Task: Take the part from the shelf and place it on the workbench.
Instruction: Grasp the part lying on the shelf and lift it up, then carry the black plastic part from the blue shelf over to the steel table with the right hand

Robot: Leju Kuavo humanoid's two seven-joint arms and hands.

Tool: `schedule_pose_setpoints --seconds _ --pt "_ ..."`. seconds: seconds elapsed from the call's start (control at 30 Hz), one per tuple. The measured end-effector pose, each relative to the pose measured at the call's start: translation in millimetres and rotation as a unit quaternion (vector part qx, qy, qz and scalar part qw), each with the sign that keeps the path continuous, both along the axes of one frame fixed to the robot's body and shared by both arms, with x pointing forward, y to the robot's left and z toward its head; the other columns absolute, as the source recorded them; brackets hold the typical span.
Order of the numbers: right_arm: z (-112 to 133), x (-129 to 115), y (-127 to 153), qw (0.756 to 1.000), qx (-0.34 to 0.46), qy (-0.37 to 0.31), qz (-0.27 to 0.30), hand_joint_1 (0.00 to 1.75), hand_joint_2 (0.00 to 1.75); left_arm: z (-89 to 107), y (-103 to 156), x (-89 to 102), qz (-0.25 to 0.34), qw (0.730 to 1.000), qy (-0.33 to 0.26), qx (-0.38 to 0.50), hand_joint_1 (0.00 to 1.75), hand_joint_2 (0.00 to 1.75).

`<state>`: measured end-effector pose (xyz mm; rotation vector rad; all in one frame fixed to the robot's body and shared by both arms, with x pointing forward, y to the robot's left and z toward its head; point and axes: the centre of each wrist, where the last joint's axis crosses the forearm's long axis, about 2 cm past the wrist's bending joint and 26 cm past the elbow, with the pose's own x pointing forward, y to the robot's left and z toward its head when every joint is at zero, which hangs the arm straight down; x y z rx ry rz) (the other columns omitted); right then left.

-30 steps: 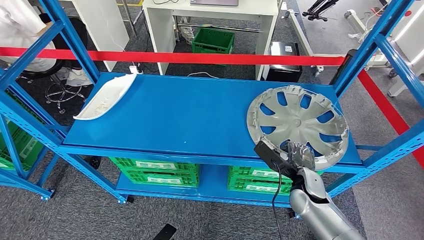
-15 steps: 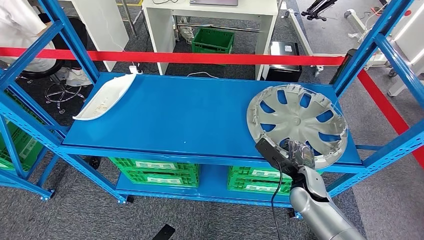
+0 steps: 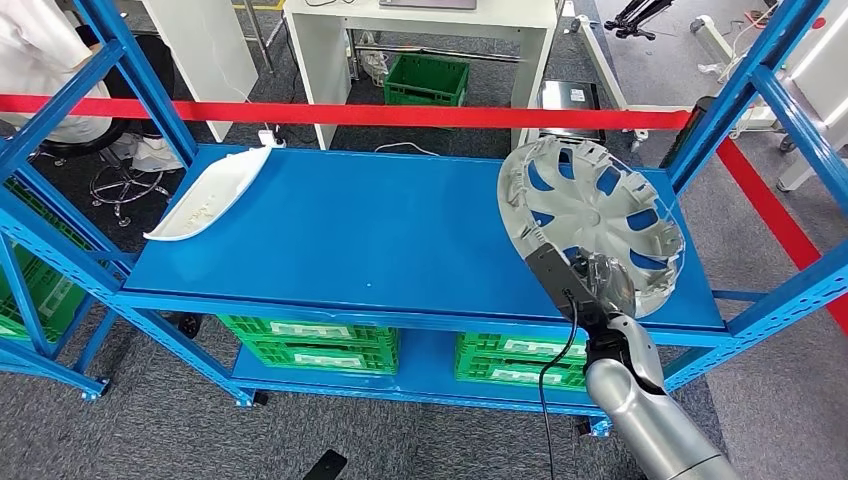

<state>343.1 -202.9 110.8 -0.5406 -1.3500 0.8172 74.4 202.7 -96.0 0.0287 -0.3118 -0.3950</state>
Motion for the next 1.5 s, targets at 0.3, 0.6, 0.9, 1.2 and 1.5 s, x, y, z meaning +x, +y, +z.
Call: schedule_pose_setpoints --seconds 0.3,0.6,0.9,1.2,1.5 --pt "11.3 -4.0 2.3 0.999 0.046 -0.024 0.01 1.75 1.75 -0.1 0.2 -0.7 0.003 1.0 -0.002 0.002 0.0 1.31" --pt "47.7 -18.0 20.1 0.977 0.191 -0.072 0.067 1.75 1.75 -0.6 1.7 -3.1 0.006 1.0 -0.008 0.008 0.0 1.75" --pt "99.3 -43.9 39.3 0.931 0.285 -0.163 0.159 1.75 1.75 -1.5 4.6 -5.9 0.008 1.0 -0.014 0.006 0.0 1.75" --pt "139.1 -73.0 53.8 0.877 0.347 -0.221 0.248 1.75 1.75 -2.0 6.4 -7.1 0.012 1.0 -0.018 0.003 0.0 1.75" --pt "160.2 -95.1 60.5 0.836 0.384 -0.242 0.307 1.75 1.75 -2.1 6.9 -7.4 0.015 1.0 -0.02 0.002 0.0 1.75"
